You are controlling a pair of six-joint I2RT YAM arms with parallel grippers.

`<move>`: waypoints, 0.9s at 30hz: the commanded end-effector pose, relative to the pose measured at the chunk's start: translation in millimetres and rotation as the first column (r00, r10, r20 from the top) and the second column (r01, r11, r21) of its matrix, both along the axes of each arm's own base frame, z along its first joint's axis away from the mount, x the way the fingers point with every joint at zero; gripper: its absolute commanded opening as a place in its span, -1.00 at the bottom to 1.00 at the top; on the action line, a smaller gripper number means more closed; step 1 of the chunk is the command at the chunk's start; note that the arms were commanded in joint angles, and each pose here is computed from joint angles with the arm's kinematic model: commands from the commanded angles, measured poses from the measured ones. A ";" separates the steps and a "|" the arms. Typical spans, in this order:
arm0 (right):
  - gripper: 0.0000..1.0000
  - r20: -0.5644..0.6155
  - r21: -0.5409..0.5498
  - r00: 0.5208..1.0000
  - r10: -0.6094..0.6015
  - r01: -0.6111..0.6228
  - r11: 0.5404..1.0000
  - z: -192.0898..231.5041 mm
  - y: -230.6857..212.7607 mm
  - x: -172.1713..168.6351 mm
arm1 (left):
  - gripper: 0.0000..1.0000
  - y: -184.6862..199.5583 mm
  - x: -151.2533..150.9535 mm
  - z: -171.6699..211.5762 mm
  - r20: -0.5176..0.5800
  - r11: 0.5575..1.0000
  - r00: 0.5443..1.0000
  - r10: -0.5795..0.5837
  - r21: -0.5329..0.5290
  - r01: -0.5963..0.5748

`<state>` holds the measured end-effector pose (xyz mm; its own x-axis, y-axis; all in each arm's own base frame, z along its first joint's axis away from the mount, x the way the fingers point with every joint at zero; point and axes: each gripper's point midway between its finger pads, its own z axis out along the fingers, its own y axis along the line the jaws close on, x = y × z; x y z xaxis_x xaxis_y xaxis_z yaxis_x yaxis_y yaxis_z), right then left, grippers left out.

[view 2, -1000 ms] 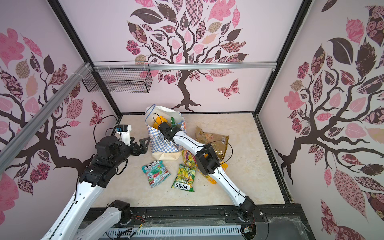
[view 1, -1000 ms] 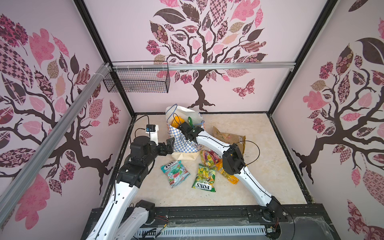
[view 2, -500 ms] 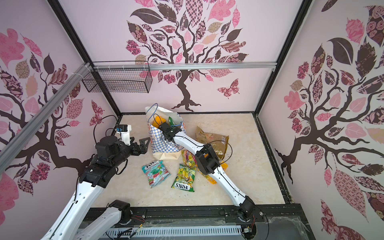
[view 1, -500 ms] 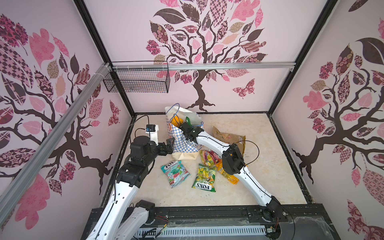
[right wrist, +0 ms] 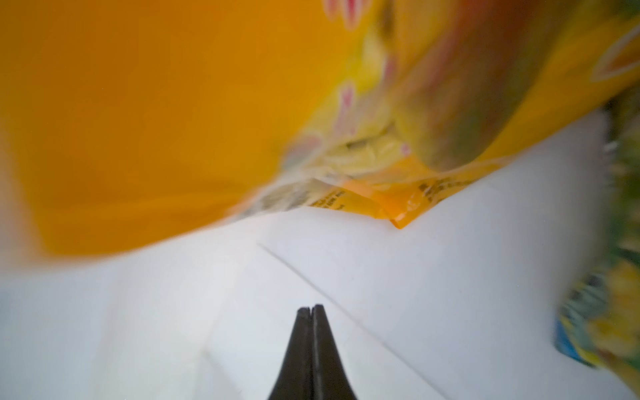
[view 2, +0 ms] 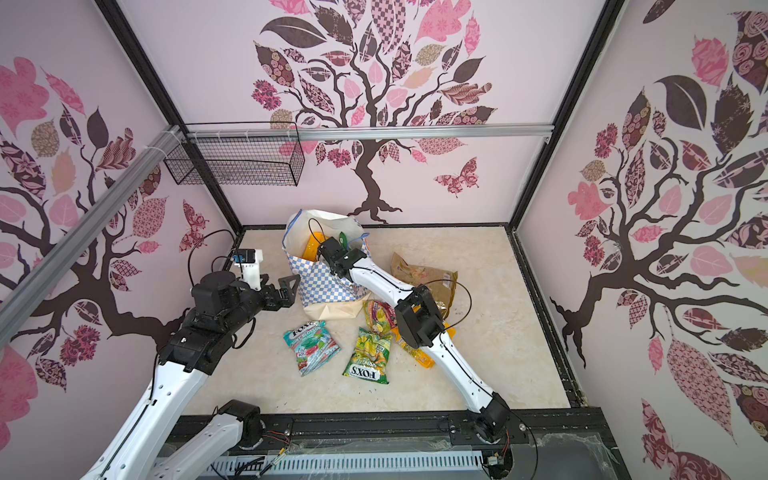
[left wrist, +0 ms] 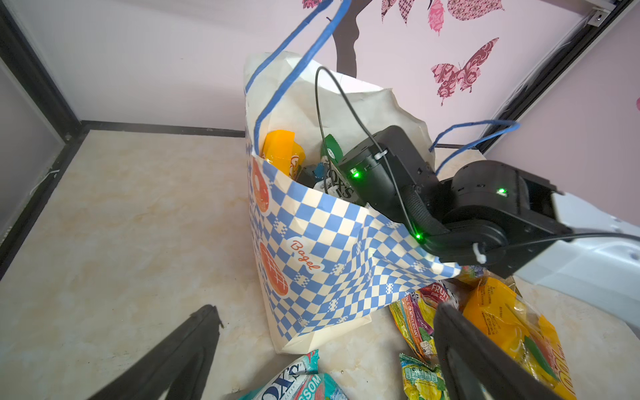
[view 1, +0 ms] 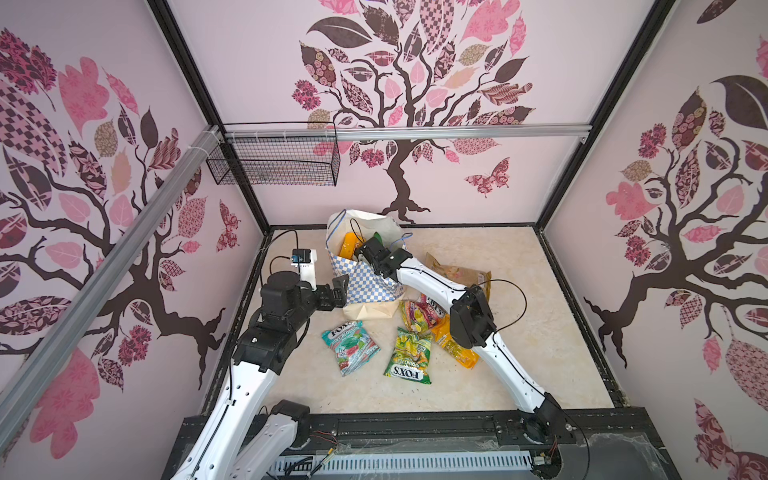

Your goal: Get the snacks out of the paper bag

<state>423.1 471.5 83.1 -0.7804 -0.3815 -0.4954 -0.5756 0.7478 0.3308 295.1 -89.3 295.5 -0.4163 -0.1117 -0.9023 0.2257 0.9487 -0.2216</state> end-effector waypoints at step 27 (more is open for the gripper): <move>-1.00 0.370 0.269 0.923 -0.105 0.002 0.963 250.0 -28.5 -0.6 | 0.96 2.7 -3.3 23.4 0.062 1.000 0.998 0.006 -0.023 -0.005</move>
<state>430.1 461.6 248.1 -0.6309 -0.2401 -0.7378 -0.6306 0.7127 0.3073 293.3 -88.2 298.9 -0.4057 -0.1153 -0.9067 0.2261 0.9485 -0.2218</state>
